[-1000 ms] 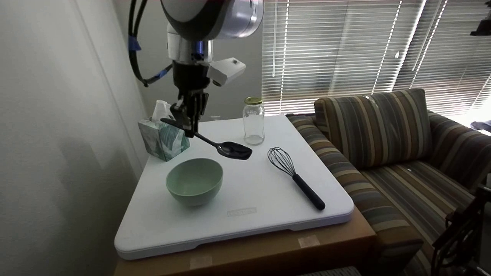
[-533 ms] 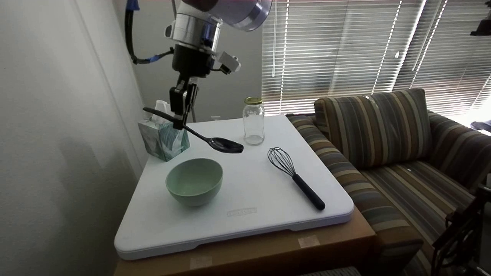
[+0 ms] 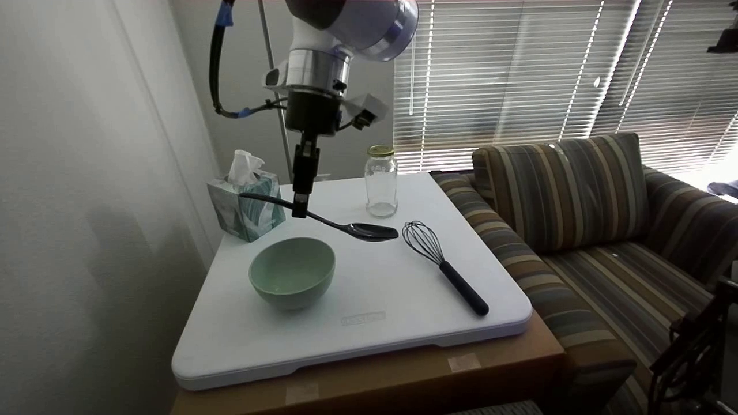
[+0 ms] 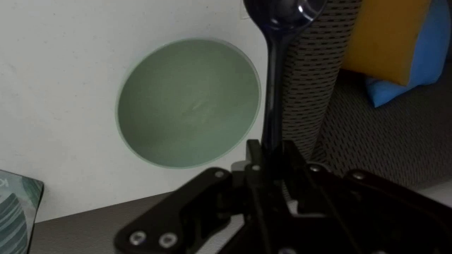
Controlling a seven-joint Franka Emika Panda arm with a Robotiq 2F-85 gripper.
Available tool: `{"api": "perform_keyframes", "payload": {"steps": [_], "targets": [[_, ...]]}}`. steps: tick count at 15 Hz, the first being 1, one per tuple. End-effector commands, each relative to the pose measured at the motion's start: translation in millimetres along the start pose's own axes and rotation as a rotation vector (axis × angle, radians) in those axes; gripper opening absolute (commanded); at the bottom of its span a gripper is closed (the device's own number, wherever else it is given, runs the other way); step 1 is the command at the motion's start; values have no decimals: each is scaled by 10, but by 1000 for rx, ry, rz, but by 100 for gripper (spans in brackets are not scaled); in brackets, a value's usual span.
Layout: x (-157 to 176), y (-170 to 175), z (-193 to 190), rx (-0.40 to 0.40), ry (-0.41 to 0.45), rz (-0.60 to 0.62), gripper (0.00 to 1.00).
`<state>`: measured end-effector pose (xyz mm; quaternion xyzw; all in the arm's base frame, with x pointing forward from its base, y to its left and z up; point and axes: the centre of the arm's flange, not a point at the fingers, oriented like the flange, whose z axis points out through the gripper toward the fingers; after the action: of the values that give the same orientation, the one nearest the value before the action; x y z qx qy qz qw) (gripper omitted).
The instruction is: Put the black spoon in the green bowl
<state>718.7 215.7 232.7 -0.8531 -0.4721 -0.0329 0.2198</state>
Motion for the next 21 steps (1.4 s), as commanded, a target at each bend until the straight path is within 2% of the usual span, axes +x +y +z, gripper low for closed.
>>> {"api": "perform_keyframes", "payload": {"steps": [1,5,6,8,12,16,21], "targets": [[5,-6,2,1,0,-1,18],[13,-15,3,3,1,-3,18],[-38,-29,-19,-18,-12,16,5],[-9,39,29,-44,-11,17,5],[215,198,100,-70,46,-12,5],[582,355,118,-100,133,-60,5],[911,561,360,-80,265,-132,5]]}}
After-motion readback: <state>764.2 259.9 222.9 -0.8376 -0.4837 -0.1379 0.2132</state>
